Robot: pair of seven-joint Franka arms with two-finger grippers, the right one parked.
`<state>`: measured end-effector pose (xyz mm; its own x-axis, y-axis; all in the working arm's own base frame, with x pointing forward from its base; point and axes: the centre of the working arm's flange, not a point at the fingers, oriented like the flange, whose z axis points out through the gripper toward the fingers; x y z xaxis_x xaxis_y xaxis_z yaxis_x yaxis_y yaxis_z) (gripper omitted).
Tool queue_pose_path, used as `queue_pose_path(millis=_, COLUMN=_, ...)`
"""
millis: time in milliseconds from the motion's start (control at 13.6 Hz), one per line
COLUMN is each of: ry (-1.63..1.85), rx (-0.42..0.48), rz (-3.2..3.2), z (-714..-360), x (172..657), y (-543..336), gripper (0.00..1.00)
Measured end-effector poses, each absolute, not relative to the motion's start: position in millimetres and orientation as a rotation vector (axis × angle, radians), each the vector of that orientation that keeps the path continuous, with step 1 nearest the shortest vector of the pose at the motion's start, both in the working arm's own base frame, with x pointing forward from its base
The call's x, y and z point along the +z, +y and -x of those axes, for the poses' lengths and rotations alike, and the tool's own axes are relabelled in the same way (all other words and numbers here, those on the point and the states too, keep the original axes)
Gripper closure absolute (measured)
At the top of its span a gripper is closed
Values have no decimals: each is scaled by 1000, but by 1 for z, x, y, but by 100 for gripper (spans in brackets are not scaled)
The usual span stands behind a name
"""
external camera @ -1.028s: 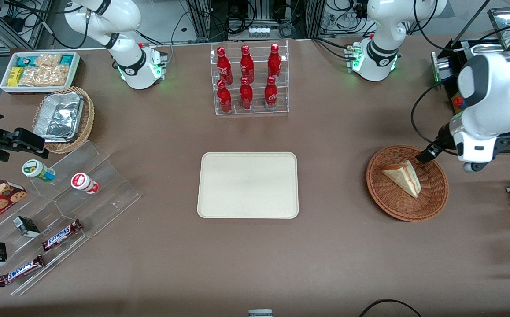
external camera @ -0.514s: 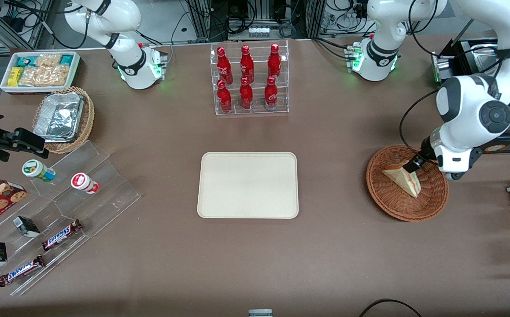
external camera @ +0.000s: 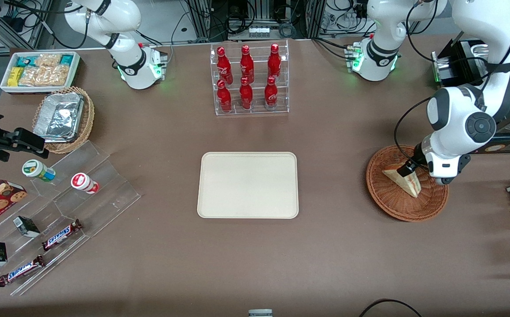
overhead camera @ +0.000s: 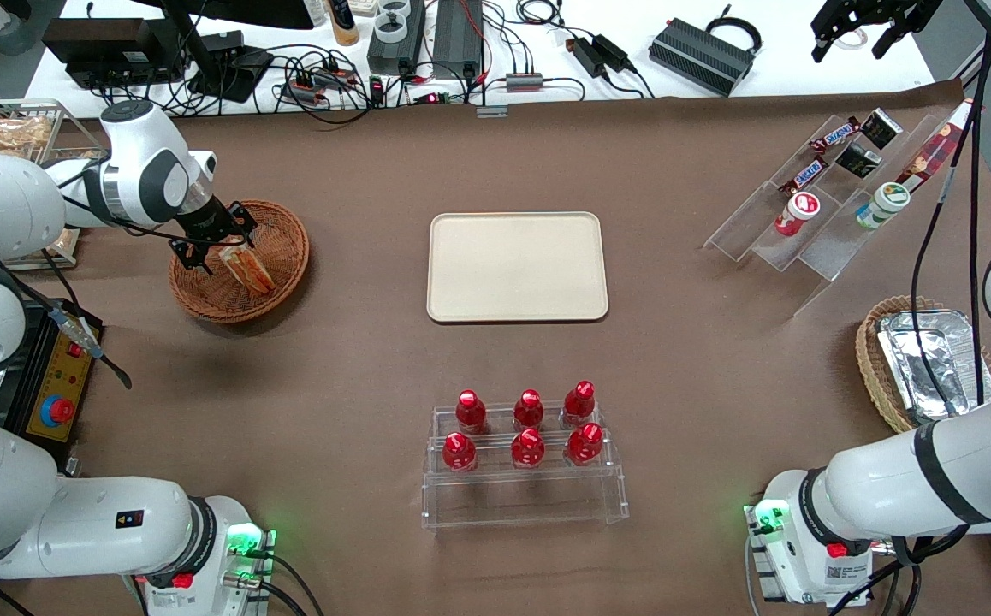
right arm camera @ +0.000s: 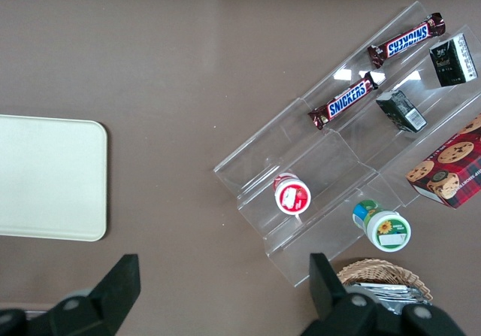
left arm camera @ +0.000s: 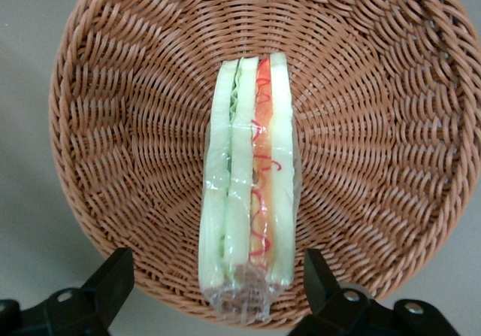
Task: Place sandwich from basket to tray
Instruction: 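Lower the open left gripper around the wrapped sandwich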
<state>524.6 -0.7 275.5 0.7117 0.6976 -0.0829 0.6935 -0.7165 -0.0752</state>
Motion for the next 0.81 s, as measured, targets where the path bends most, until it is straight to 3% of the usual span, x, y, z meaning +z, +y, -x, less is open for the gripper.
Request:
queue_pose_path(millis=294, ry=-1206, rx=157, rz=2856, z=-527, x=250, y=-1, gripper=0)
queue_pose_path(millis=440, ry=-1206, rx=163, rz=2854, z=-527, x=245, y=-1, gripper=6)
queue_pose_path(millis=514, ry=-1207, rx=161, rz=2854, z=-527, x=244, y=-1, gripper=11)
queue_pose_path(millis=807, ry=-1212, rx=141, rz=2859, z=-531, x=248, y=-1, gripper=56)
